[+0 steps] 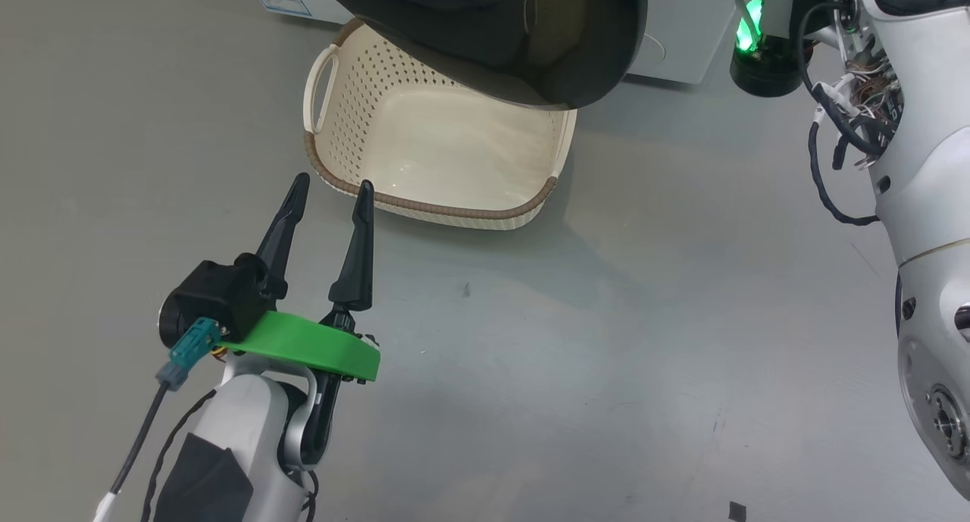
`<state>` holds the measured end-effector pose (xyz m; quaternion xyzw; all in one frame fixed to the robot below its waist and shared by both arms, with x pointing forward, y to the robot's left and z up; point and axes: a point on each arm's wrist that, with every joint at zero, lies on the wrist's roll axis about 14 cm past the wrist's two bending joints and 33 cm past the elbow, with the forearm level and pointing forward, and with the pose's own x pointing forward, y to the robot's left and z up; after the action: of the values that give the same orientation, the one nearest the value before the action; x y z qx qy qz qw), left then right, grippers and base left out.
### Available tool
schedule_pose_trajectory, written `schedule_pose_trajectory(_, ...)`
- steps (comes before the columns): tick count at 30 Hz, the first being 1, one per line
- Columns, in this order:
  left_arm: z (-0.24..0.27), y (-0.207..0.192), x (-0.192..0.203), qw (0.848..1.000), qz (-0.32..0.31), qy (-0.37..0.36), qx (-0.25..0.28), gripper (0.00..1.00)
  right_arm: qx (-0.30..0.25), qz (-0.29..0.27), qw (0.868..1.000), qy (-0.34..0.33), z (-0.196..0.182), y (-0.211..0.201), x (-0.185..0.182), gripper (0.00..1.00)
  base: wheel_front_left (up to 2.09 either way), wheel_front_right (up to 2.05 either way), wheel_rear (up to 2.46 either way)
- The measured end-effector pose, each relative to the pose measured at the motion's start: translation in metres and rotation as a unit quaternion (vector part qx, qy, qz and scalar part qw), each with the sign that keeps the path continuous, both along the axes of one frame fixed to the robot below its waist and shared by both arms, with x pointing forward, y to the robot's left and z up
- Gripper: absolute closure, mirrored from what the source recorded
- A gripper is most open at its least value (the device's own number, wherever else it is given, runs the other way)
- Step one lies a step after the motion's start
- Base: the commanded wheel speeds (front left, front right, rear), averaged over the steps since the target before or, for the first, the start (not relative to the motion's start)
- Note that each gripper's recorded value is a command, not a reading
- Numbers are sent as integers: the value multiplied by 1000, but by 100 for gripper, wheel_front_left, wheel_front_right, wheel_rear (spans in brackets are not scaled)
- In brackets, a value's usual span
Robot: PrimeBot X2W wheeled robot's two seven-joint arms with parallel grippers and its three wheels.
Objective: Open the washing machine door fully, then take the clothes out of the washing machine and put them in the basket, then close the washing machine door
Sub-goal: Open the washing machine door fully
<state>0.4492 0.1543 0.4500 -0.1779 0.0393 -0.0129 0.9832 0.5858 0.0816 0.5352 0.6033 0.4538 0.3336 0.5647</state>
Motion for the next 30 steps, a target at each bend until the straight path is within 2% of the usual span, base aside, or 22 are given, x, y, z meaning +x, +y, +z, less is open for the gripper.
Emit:
schedule_pose_trajectory(13,0,-2,-2,1000,-2,0,1,0,14,37,999,-1,1,15,-22,100,0,0,0)
schedule_pose_trajectory(21,4,-2,-4,1000,-1,-5,1,0,0,2,1000,-16,-1,11,-19,100,0,0,0)
schedule_pose_trajectory(25,8,-1,-6,1000,1,-9,0,0,-46,-29,996,-73,-3,4,-15,100,0,0,0)
schedule_pose_trajectory(30,14,0,-9,1000,6,-15,-1,0,-120,-64,976,-169,-6,-22,-8,100,0,0,0)
